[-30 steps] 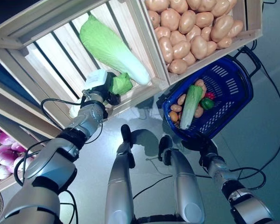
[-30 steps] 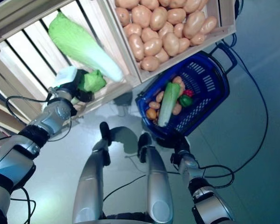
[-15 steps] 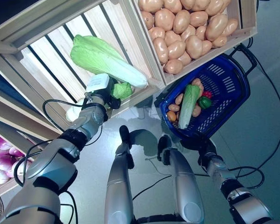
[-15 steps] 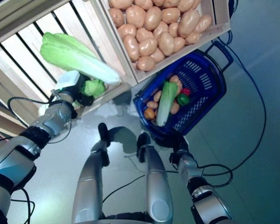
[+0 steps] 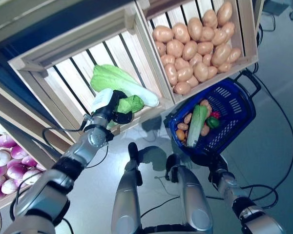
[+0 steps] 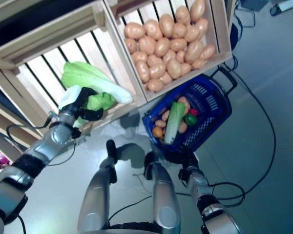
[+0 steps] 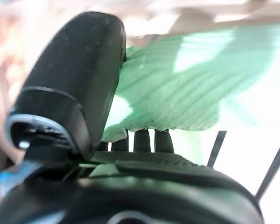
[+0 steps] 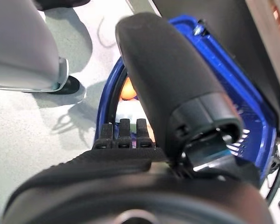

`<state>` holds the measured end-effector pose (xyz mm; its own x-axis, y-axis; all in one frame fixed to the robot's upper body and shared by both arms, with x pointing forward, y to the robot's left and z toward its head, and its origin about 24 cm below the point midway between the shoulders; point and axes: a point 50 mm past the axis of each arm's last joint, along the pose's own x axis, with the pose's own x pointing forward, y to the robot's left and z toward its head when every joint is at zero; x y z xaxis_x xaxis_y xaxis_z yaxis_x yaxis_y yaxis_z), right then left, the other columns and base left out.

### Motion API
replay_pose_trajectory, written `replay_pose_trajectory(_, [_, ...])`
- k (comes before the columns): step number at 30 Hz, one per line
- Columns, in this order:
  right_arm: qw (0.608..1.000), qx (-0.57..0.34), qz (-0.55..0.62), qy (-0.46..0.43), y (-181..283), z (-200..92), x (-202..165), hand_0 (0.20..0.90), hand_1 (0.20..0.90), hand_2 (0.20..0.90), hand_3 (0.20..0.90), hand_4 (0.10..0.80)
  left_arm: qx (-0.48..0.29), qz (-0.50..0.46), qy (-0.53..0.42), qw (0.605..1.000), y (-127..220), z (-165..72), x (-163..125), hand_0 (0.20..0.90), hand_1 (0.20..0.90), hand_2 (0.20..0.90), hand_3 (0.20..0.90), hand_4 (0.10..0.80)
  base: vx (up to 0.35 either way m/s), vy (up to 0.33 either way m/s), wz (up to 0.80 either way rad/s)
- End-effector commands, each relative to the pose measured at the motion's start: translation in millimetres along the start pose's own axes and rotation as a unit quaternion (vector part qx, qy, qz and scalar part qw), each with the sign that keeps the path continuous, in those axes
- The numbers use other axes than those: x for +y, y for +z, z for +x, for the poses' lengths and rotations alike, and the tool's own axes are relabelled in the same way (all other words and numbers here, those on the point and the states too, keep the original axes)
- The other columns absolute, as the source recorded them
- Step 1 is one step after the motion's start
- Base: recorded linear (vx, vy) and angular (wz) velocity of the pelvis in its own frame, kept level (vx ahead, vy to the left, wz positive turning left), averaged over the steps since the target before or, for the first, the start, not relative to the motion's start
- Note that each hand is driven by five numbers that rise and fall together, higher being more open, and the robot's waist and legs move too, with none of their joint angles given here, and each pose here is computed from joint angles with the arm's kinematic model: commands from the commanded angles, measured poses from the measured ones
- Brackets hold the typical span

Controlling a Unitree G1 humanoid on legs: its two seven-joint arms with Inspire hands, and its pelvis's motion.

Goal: Put vegetables into the basket

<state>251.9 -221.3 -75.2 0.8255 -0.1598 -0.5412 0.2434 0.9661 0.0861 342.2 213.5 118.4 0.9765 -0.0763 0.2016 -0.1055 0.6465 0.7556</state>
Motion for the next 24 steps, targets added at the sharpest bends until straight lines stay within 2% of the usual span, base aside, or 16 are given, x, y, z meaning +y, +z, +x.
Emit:
replay_pose_trajectory(1, [0.998,-0.040,0.015,-0.044,2,-10,-31,0.900,0.900,0.900,0.900,0.800,-0.111,-0.112,0.061,0.986,35,-6,18,0.300,0.300,0.300,0.300,0.400,0.125,0.016,0.04])
replay_pose_trajectory(5, [0.998,-0.018,0.017,-0.058,-20,-20,-38,0.900,0.900,0.900,0.900,0.800,-0.129,-0.190,0.059,0.971,39,-30,12,0.300,0.300,0.300,0.300,0.400,0.133,0.027,0.12])
replay_pose_trajectory(11, [0.998,0.002,0.017,-0.067,-44,-36,-43,0.900,0.900,0.900,0.900,0.800,-0.130,-0.351,0.067,0.925,32,-55,5,0.300,0.300,0.300,0.300,0.400,0.142,0.026,0.11])
replay_pose_trajectory(13, [0.998,0.001,0.018,-0.068,-46,-39,-42,0.900,0.900,0.900,0.900,0.800,-0.123,-0.407,0.069,0.902,29,-60,3,0.300,0.300,0.300,0.300,0.400,0.109,-0.004,0.06])
replay_pose_trajectory(15, [0.998,-0.005,0.016,-0.063,-46,-42,-40,0.900,0.900,0.900,0.900,0.800,-0.095,-0.521,0.060,0.846,21,-66,-5,0.300,0.300,0.300,0.300,0.400,0.140,-0.009,0.02])
replay_pose_trajectory(16, [0.998,-0.011,0.015,-0.057,-45,-43,-37,0.900,0.900,0.900,0.900,0.800,-0.090,-0.547,0.054,0.831,19,-68,-9,0.300,0.300,0.300,0.300,0.400,0.119,-0.018,-0.01])
replay_pose_trajectory(24, [0.995,-0.100,-0.011,0.008,-9,-53,-16,0.900,0.900,0.900,0.900,0.800,-0.041,-0.671,0.041,0.739,13,-79,-30,0.300,0.300,0.300,0.300,0.400,0.070,-0.014,-0.02])
